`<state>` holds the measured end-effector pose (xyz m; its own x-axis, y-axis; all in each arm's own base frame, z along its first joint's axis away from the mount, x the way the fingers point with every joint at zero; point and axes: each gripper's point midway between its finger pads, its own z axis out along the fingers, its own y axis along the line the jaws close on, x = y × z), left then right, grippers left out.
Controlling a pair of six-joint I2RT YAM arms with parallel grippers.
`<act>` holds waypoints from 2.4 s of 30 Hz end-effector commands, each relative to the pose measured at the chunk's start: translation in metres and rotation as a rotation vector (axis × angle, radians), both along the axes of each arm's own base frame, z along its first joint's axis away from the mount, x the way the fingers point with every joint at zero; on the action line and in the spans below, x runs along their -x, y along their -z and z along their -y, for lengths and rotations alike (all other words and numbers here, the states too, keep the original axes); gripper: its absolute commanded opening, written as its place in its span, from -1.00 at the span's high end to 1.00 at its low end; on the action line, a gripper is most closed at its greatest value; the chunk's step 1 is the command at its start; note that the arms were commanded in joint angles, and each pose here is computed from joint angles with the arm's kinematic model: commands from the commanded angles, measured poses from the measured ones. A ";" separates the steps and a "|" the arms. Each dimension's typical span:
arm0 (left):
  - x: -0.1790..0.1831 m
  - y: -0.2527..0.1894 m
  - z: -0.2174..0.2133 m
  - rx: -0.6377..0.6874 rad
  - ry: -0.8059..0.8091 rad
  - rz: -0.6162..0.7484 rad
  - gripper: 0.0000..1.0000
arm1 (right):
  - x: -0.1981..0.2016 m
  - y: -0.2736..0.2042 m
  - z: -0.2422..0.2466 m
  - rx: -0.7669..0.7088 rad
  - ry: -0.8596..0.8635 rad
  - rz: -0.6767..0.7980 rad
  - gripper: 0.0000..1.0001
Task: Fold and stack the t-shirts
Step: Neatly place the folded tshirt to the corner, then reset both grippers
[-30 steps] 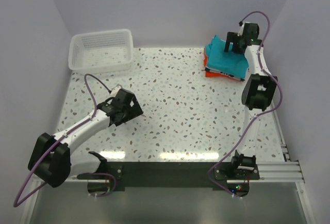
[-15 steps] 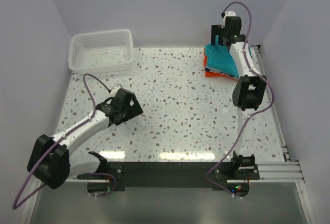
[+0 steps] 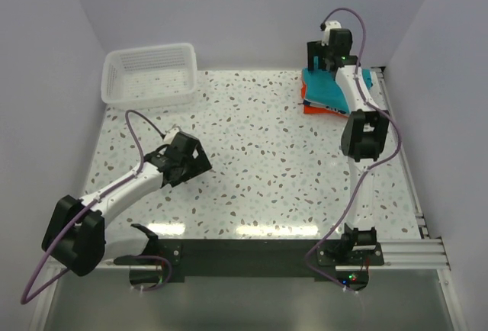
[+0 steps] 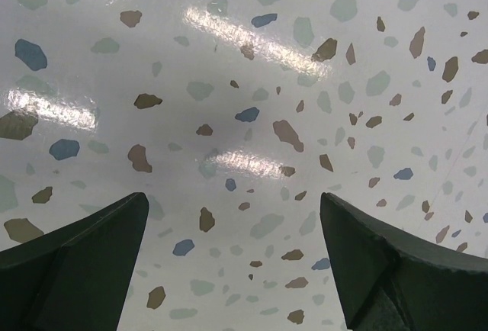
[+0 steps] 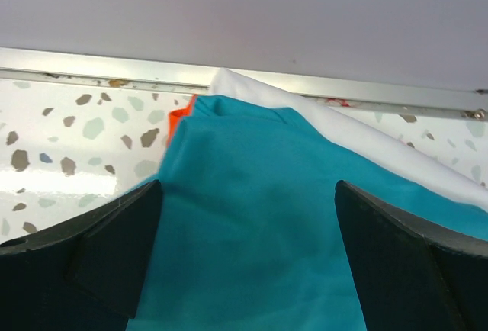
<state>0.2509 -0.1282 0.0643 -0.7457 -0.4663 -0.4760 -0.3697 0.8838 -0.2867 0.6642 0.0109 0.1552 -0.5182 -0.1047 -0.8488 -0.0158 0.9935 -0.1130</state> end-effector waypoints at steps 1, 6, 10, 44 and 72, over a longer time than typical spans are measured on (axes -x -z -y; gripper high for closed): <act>-0.007 0.003 0.002 0.001 0.003 0.009 -1.00 | -0.013 -0.009 -0.039 0.000 -0.107 0.072 -0.98; -0.005 0.007 0.001 -0.007 0.005 -0.003 -1.00 | -0.018 0.007 -0.053 -0.037 -0.120 0.067 -0.98; -0.005 0.008 0.001 -0.005 0.002 -0.003 -1.00 | -0.018 0.023 -0.064 -0.097 -0.143 0.046 -0.98; -0.004 -0.088 -0.021 -0.013 -0.023 0.208 -1.00 | 0.256 -0.123 -0.024 -0.286 0.134 0.052 -0.98; 0.045 -0.069 -0.061 -0.006 -0.181 0.191 -1.00 | 0.416 -0.017 -0.032 -0.461 0.137 -0.034 -0.98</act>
<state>0.2055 -0.0741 0.1336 -0.5749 -0.5618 -0.5949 -0.4325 0.8258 -0.3620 0.2447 0.0414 0.1674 -0.5544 0.3429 -0.7584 0.1335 0.9360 0.3256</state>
